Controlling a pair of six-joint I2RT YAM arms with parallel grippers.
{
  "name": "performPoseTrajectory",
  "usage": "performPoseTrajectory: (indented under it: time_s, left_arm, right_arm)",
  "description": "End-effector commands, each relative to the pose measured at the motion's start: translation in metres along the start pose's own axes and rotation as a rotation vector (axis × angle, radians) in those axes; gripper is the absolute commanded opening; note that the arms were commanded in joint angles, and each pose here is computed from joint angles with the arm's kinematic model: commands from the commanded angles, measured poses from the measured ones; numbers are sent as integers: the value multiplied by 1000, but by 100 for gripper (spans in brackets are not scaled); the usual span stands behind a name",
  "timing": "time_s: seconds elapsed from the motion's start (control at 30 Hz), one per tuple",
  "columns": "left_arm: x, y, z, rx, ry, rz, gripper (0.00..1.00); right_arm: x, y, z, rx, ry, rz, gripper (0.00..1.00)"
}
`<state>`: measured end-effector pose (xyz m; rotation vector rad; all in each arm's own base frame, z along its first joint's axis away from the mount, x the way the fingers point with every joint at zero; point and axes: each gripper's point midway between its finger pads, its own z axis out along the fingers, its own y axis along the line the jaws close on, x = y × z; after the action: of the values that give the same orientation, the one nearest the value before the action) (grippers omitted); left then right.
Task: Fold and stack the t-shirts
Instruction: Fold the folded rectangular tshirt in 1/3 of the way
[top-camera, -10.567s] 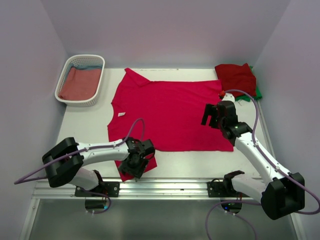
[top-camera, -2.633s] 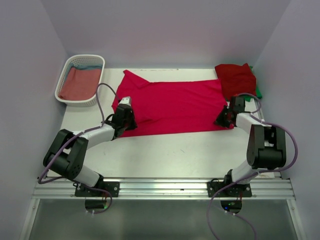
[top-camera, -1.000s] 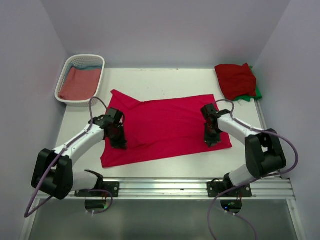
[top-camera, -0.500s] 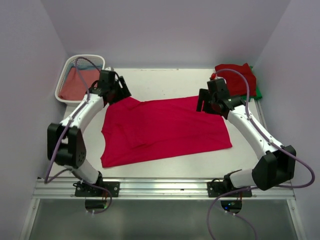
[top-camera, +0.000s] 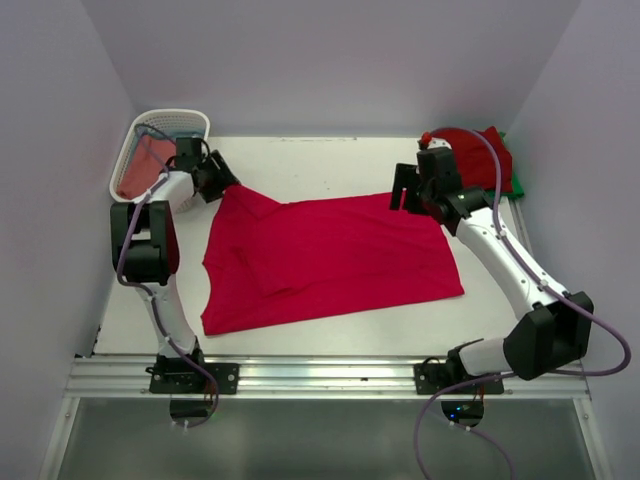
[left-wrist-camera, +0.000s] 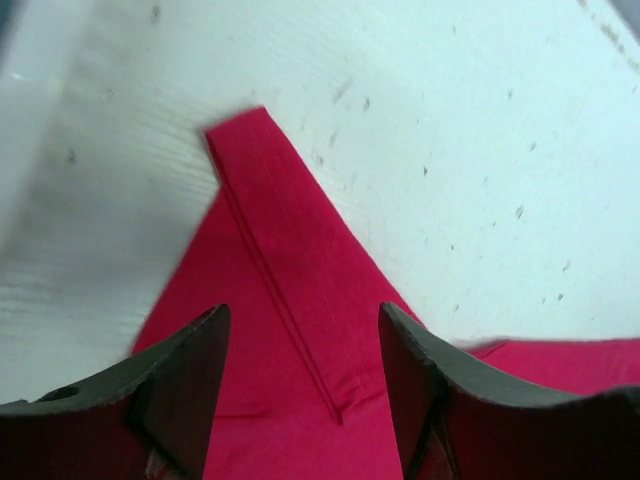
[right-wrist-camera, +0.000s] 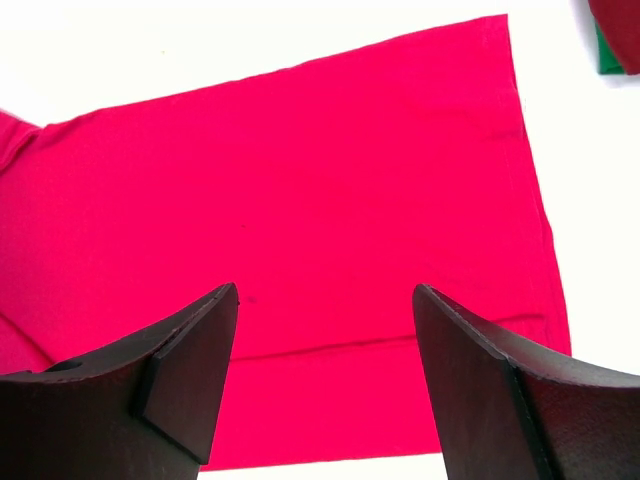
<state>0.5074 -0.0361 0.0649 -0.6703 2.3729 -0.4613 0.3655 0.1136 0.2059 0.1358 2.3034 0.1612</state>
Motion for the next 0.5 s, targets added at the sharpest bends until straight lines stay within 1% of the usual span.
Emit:
performPoseTrajectory:
  time_s: [0.0, 0.13, 0.2, 0.3, 0.47]
  left_arm:
    - [-40, -18, -12, 117, -97, -33, 63]
    - [-25, -11, -3, 114, -48, -75, 59]
    - [-25, -6, 1, 99, -44, -90, 58]
    - [-28, -3, 5, 100, -57, -94, 58]
    - [-41, 10, 10, 28, -96, -87, 58]
  right_arm:
    - [-7, -1, -14, -26, -54, -5, 74]
    - [1, -2, -11, -21, -28, 6, 72]
    - [4, -1, -10, -22, -15, 7, 71]
    - [9, -3, -10, -22, -6, 7, 70]
    - [16, -5, -10, -23, 4, 5, 68]
